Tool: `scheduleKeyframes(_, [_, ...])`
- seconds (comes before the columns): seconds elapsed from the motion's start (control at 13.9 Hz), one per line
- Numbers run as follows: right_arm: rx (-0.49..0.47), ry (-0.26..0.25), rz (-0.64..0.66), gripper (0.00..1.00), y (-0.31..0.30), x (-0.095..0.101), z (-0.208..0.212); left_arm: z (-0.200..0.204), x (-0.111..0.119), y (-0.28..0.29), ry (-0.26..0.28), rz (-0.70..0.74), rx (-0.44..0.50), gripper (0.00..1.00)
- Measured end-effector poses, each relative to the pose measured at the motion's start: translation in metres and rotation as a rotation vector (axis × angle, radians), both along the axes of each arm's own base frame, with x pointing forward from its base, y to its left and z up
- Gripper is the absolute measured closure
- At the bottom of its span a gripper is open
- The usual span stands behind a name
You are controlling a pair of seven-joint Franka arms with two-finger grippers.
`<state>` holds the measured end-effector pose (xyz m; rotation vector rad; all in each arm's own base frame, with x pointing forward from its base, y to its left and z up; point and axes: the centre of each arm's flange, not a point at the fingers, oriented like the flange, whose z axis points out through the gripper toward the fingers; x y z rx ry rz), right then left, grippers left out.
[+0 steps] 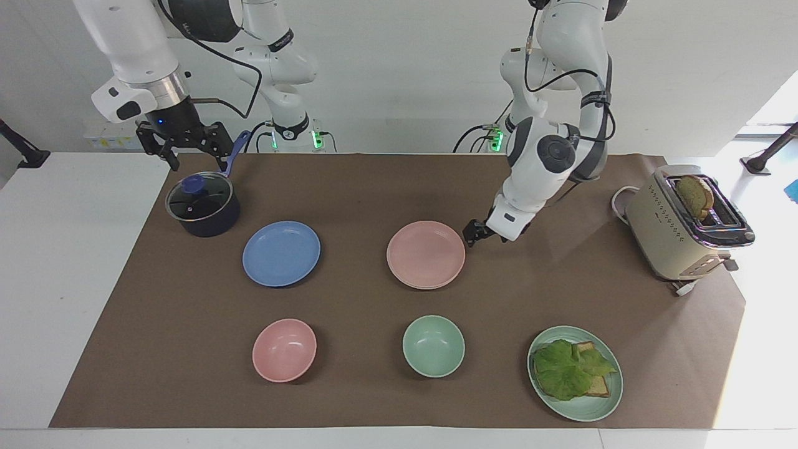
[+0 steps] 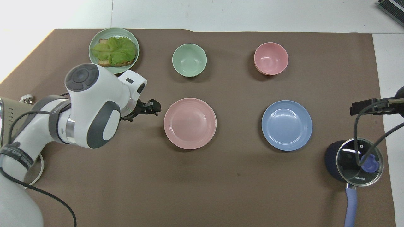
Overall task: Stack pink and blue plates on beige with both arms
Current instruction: 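Withdraw the left gripper while the right gripper reaches the blue plate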
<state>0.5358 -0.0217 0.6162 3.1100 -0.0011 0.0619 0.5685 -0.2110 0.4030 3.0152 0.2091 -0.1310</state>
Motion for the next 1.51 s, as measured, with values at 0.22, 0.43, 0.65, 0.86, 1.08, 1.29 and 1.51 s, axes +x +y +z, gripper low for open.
scheduleKeyframes(0.22, [0.005,-0.024,-0.001,0.00,0.000,0.007,-0.007,0.051,0.021,0.066,-0.035,-0.073,0.018,0.00])
scheduleKeyframes(0.43, [0.010,-0.039,-0.008,0.00,0.001,0.023,-0.048,0.108,0.017,0.111,-0.089,-0.154,0.058,0.00])
scheduleKeyframes(0.65, [0.013,0.007,-0.031,0.00,0.003,0.041,-0.103,0.158,0.012,0.137,-0.140,-0.217,0.119,0.00])
scheduleKeyframes(0.86, [0.015,0.006,-0.031,0.00,0.003,0.052,-0.154,0.198,0.012,0.151,-0.169,-0.251,0.144,0.00])
scheduleKeyframes(1.08, [0.016,0.004,-0.018,0.00,0.010,0.047,-0.197,0.211,0.009,0.152,-0.171,-0.256,0.144,0.00])
scheduleKeyframes(1.29, [0.018,0.013,-0.013,0.00,0.012,0.035,-0.242,0.218,0.005,0.150,-0.178,-0.259,0.145,0.00])
scheduleKeyframes(1.51, [0.018,-0.005,-0.016,0.00,0.010,0.024,-0.269,0.218,0.005,0.151,-0.177,-0.258,0.145,0.00])
